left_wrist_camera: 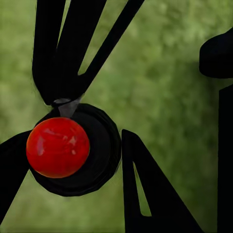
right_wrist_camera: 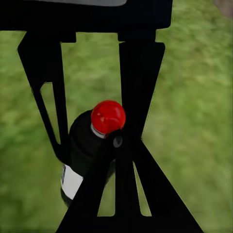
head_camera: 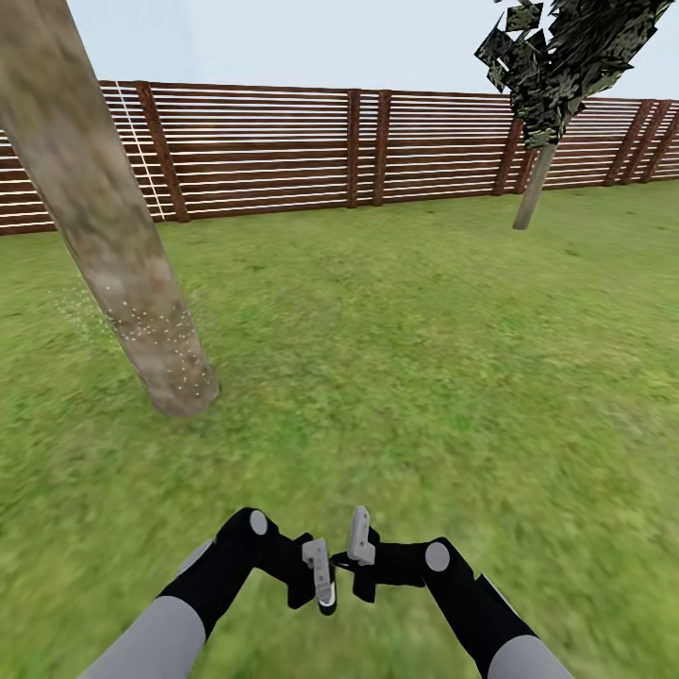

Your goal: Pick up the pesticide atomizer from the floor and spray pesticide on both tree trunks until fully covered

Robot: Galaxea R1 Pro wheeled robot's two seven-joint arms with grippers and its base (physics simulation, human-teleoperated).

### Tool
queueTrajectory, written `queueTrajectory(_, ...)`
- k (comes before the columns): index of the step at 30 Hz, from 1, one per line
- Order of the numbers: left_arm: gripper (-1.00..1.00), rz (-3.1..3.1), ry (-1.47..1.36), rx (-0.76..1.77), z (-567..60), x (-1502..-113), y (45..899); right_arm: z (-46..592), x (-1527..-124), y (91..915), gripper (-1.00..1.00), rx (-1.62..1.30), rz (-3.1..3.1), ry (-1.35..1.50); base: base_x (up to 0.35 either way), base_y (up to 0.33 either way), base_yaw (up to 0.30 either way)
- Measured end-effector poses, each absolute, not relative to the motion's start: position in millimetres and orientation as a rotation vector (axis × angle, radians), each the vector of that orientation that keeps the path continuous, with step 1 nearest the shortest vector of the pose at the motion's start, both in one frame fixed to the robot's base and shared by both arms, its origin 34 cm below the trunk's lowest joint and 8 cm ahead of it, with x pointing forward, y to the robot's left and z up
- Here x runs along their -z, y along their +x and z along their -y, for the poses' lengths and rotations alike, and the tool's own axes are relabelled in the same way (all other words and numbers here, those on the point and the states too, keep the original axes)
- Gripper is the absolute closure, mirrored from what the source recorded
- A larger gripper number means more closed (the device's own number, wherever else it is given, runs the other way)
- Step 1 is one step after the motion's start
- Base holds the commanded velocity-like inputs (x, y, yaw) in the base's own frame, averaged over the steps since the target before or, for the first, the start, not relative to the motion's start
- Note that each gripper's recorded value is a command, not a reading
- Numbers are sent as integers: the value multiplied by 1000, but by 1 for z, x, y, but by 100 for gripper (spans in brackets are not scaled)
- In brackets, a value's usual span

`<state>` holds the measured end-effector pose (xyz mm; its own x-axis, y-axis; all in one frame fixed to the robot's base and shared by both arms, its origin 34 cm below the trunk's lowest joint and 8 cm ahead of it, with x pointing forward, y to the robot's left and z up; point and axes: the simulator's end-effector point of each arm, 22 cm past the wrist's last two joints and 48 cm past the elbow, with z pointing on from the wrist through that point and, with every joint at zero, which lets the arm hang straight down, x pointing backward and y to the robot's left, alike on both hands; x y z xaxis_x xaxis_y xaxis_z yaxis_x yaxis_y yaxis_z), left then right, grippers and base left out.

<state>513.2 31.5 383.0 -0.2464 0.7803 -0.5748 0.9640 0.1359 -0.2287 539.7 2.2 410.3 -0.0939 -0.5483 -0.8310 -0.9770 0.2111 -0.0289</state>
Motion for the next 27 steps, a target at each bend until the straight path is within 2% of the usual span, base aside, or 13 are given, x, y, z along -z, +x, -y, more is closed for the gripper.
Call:
queueTrajectory(5,100,-2137,1681,784,-51,-375,515,-2,-410,540,100,-733,-1746,-1432,0,0,0)
queueTrajectory(11,100,-2264,1655,665,-141,-353,518,-1,-409,539,100,-731,-1748,-1436,0,0,0)
queueTrajectory(12,100,-2277,1656,650,-151,-351,518,-1,-408,539,-100,-731,-1749,-1436,0,0,0)
queueTrajectory(16,100,-2367,1657,564,-213,-340,510,4,-403,538,-100,-724,-1766,-1430,0,0,0)
queueTrajectory(17,100,-2393,1583,537,-224,-339,517,12,-392,536,-100,-710,-1804,-1413,0,0,0)
queueTrajectory(18,100,-2475,1167,432,-249,-327,547,67,-346,551,-100,-485,-1972,-1265,0,0,0)
queueTrajectory(19,100,-2536,939,270,-281,-310,558,121,-296,533,-100,-302,-2141,-1159,0,0,0)
queueTrajectory(23,100,-2541,438,-76,-345,-265,522,226,-260,511,-100,170,-2293,-820,0,0,0)
queueTrajectory(25,100,-2517,165,-300,-395,-255,470,267,-266,508,-100,296,-2316,-521,0,0,0)
queueTrajectory(27,100,-2482,48,-403,-418,-259,456,290,-269,506,-100,340,-2333,-322,0,0,0)
